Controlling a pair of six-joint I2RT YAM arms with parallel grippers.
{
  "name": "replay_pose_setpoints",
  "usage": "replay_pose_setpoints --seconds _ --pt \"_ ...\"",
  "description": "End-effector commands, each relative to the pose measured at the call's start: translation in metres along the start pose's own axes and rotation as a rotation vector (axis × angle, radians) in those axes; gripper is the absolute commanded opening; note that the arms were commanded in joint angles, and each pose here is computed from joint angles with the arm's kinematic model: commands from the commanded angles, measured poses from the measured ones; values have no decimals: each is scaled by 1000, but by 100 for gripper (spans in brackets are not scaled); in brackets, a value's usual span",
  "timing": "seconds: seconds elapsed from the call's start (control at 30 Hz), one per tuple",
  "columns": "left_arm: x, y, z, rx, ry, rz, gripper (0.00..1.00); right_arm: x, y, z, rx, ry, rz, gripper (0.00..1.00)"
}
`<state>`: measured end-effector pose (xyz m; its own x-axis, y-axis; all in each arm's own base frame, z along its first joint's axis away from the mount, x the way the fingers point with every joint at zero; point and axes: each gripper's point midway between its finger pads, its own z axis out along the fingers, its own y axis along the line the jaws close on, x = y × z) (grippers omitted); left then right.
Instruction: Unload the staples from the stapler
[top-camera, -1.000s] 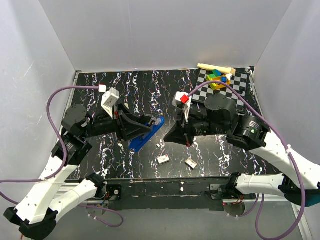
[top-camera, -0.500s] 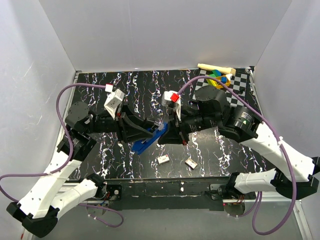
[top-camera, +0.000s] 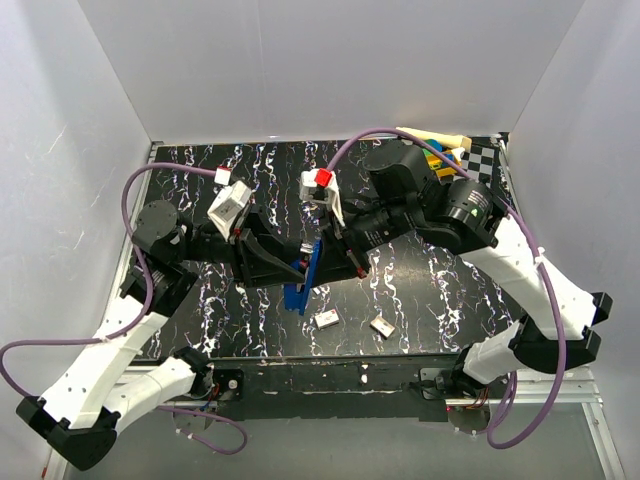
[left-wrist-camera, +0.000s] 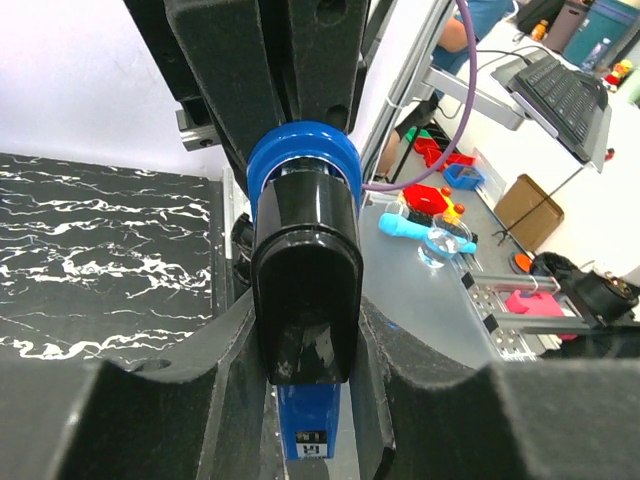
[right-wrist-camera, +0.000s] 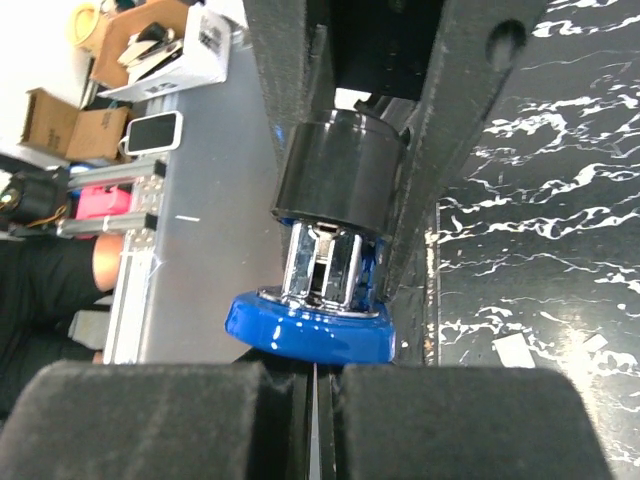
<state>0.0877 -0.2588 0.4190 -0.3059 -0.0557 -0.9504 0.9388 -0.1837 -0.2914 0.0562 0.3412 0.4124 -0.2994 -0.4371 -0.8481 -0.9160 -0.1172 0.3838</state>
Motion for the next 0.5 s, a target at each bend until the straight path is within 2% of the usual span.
replay_pose_setpoints --seconds 0.0,0.2,0.47 --pt "25 -8 11 122 86 -68 0 -49 -2 16 -60 -114 -171 1" --pt "32 -7 24 166 123 -95 0 -54 -1 27 -128 -86 -153 1" --pt "31 2 26 94 126 -91 0 -45 -10 26 -73 -75 -170 1"
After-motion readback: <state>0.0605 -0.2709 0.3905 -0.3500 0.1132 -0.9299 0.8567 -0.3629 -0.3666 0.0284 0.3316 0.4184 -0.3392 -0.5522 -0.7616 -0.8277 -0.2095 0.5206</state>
